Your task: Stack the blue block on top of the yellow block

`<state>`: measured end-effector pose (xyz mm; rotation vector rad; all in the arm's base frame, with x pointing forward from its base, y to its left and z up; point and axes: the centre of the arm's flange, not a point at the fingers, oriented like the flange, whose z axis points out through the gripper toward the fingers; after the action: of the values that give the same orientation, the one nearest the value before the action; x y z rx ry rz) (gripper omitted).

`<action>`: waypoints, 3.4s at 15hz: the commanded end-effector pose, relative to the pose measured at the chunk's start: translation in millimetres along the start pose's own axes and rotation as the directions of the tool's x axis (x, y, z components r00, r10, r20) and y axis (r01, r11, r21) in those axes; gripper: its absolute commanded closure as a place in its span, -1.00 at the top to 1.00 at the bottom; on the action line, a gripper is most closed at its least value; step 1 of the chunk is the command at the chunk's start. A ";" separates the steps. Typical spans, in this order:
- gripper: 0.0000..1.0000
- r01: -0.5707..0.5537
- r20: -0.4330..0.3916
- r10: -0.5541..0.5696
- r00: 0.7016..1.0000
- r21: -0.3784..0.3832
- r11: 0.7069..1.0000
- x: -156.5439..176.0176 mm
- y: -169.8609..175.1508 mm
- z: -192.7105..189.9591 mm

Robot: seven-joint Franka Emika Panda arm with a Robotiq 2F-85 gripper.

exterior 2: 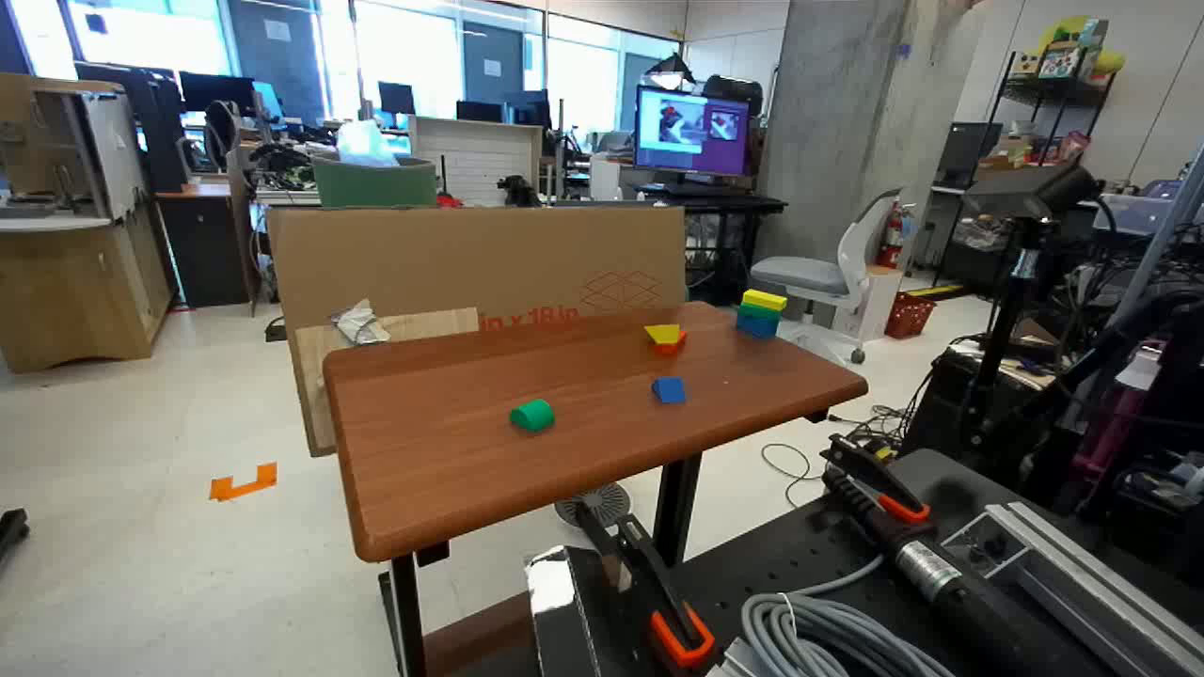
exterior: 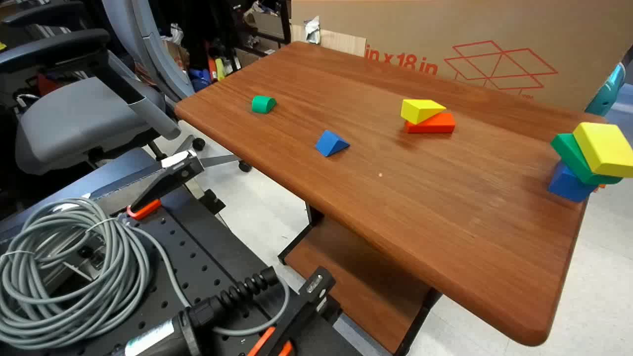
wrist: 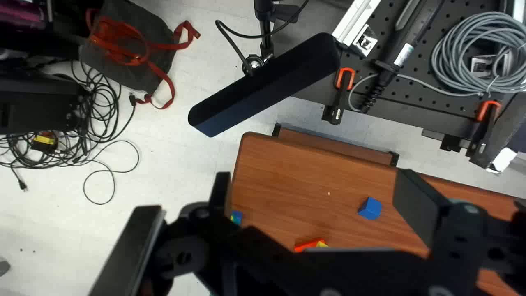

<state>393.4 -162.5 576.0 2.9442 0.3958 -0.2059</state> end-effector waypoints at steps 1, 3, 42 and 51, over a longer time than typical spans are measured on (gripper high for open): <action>1.00 0.000 0.000 0.000 1.000 0.000 1.000 0.0 0.0 0.0; 1.00 0.000 0.000 0.000 1.000 0.000 1.000 0.0 0.0 0.0; 1.00 -0.232 0.019 0.232 0.973 0.064 0.971 187.4 -162.9 295.7; 1.00 -0.305 -0.141 0.318 0.937 0.107 0.946 218.2 -166.0 335.3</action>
<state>507.4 -15.0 204.9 3.0434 -0.0283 -0.0335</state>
